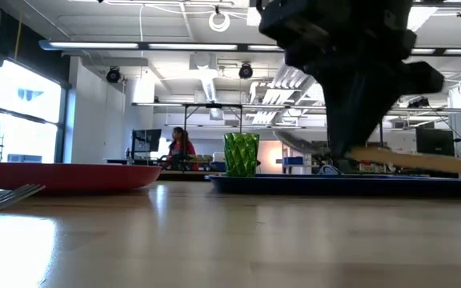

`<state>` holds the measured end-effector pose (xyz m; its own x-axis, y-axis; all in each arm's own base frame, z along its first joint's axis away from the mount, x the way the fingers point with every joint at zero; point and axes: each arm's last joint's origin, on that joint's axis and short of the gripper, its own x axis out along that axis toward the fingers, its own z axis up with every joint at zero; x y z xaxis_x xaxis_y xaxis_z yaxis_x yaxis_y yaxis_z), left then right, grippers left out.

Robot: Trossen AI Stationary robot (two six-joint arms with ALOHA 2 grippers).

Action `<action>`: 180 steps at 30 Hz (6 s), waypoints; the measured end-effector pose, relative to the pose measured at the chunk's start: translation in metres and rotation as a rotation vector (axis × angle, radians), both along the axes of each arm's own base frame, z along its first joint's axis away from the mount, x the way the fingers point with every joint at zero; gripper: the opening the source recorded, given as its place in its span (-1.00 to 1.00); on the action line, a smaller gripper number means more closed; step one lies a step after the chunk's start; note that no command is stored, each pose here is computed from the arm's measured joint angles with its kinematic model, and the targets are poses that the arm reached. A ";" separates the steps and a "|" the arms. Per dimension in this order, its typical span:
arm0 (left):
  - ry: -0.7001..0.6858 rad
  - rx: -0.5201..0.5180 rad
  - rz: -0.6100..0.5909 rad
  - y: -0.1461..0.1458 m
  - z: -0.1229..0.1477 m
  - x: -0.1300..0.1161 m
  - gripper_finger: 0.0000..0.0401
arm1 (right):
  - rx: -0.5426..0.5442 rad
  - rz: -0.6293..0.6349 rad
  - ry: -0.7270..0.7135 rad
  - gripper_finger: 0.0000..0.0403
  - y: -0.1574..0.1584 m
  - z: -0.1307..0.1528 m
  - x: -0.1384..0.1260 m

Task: Pick and place plate/cup/fork/spoon on tray
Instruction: Put the orange spoon on the blue tray, then put the pink plate on the blue tray

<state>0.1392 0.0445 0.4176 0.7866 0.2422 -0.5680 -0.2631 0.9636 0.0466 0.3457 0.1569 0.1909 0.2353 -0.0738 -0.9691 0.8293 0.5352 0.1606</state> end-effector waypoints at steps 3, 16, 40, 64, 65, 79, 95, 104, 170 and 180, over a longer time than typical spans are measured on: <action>0.003 -0.001 0.000 0.000 0.000 0.000 -0.63 | -0.044 0.001 -0.039 -0.93 -0.011 0.018 -0.004; 0.004 -0.008 0.005 0.000 -0.001 0.000 -0.63 | -0.285 -0.085 -0.115 -0.93 -0.075 0.100 -0.047; 0.006 -0.012 0.006 0.000 -0.001 0.001 -0.63 | -0.294 -0.419 -0.164 -0.93 -0.168 0.074 -0.194; -0.001 -0.032 0.021 0.000 -0.001 0.001 -0.63 | -0.096 -0.547 -0.112 -0.93 -0.274 0.030 -0.225; -0.001 -0.032 0.021 0.000 -0.001 0.001 -0.63 | -0.081 -0.546 -0.108 -0.93 -0.278 0.028 -0.225; -0.001 -0.031 0.021 0.000 -0.001 0.001 -0.63 | 0.059 -0.520 0.051 -0.93 -0.310 -0.013 -0.217; -0.001 -0.029 0.020 0.000 -0.001 0.001 -0.63 | 0.081 -0.537 0.148 -0.93 -0.326 -0.047 -0.206; 0.000 -0.028 0.022 0.000 -0.001 0.001 -0.63 | 0.069 -0.561 0.150 -0.93 -0.329 -0.047 -0.210; 0.107 0.140 0.257 0.013 -0.007 0.010 -0.14 | -0.065 -0.556 -0.202 -0.43 -0.308 0.022 -0.228; 0.237 0.029 0.359 0.029 -0.025 0.022 -0.06 | -0.201 -0.472 -0.554 -0.43 -0.298 0.063 -0.232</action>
